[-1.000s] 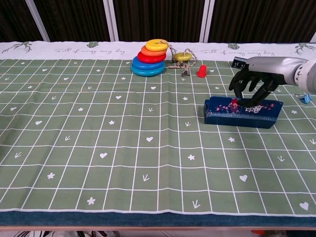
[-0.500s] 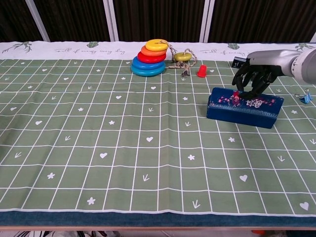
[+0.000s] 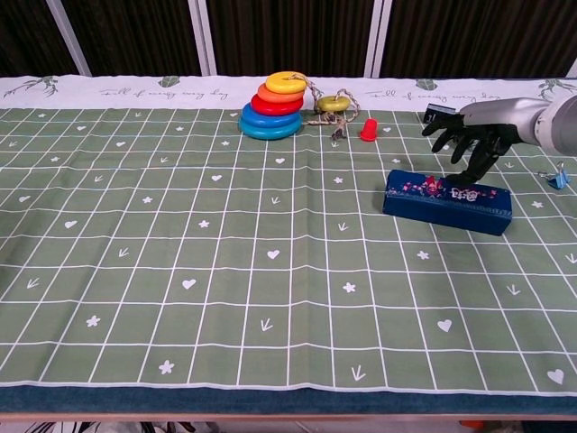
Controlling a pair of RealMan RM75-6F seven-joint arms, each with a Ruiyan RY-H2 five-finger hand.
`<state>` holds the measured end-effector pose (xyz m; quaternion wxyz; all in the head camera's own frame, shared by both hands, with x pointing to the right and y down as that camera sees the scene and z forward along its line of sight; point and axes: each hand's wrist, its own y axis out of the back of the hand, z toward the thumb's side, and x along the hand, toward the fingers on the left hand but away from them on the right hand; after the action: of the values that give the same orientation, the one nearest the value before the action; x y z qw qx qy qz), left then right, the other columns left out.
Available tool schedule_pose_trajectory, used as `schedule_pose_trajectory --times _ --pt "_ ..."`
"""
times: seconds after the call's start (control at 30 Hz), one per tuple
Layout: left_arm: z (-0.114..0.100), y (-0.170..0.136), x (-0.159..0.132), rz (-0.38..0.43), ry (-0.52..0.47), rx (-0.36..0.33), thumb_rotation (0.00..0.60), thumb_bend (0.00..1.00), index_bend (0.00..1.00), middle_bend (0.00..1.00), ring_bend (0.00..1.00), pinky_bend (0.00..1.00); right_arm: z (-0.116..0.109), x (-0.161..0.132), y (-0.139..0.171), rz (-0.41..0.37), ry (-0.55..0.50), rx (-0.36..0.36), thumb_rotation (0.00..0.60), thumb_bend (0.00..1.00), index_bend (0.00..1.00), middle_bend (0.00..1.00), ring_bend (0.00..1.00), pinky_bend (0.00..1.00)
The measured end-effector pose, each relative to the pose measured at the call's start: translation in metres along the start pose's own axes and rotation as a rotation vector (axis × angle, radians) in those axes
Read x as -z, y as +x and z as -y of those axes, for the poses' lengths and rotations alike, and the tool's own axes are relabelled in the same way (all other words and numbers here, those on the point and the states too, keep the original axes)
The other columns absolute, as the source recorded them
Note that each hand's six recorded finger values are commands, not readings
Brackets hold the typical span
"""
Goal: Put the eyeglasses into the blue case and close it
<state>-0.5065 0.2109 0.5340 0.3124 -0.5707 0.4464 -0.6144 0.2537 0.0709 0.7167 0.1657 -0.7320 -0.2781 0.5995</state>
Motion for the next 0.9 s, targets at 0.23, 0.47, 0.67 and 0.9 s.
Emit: schedule_pose_trajectory --times 0.23,0.47,0.67,0.9 --pt "0.000 0.000 0.000 -0.002 -0.001 0.002 0.600 0.31 0.21 0.01 0.00 0.00 -0.013 0.013 -0.002 0.040 -0.002 0.028 0.600 0.33 0.06 0.13 0.18 0.23" --pt "0.001 0.000 -0.001 -0.002 0.001 0.006 0.600 0.31 0.21 0.01 0.00 0.00 -0.003 0.005 0.017 0.018 0.052 -0.025 0.600 0.29 0.19 0.18 0.18 0.22" --pt "0.000 -0.001 0.000 -0.004 -0.002 0.004 0.600 0.31 0.22 0.01 0.00 0.00 0.009 0.002 0.022 0.024 0.077 -0.039 0.600 0.29 0.22 0.19 0.17 0.22" --pt "0.000 0.000 0.000 -0.003 -0.003 0.005 0.600 0.31 0.22 0.01 0.00 0.00 0.019 -0.004 0.017 0.027 0.067 -0.023 0.600 0.29 0.29 0.25 0.18 0.22"
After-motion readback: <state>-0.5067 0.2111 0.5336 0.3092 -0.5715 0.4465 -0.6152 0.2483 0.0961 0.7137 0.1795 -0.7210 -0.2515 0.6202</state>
